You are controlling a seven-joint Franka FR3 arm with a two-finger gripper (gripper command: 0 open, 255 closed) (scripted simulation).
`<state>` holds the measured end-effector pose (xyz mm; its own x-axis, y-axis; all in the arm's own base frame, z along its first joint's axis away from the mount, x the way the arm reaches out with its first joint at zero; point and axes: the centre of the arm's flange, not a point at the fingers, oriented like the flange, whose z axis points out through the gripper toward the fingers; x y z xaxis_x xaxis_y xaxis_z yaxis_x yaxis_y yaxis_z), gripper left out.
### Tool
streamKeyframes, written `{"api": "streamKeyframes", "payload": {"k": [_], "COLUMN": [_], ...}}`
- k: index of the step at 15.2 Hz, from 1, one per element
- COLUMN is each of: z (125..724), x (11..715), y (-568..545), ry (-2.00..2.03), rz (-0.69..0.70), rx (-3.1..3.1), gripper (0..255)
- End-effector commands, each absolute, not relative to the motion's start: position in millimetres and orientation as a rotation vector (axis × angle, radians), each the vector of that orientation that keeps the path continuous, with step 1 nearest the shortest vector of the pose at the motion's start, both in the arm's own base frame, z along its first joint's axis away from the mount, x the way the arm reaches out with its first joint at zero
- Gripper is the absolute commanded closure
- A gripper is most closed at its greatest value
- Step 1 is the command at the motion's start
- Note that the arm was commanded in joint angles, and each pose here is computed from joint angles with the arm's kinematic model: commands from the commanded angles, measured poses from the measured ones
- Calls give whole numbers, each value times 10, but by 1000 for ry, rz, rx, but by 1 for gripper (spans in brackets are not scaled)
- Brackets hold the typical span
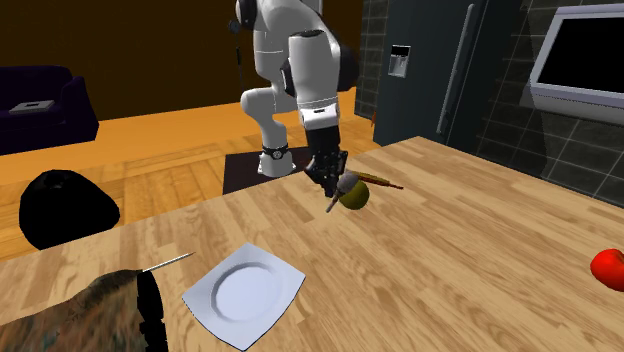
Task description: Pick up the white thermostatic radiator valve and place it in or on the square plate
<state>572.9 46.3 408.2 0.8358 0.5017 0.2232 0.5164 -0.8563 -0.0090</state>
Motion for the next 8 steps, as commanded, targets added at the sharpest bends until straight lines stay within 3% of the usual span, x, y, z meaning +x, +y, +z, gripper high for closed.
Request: {"api": "streamKeyframes", "payload": {"k": [1, 8], "z": [4053, 4039], "x": [5826, 6190], "y": [226, -623], "ry": [-820, -820], "rz": [-329, -329], "rx": [-2943, -2943], "gripper": [255, 255]}}
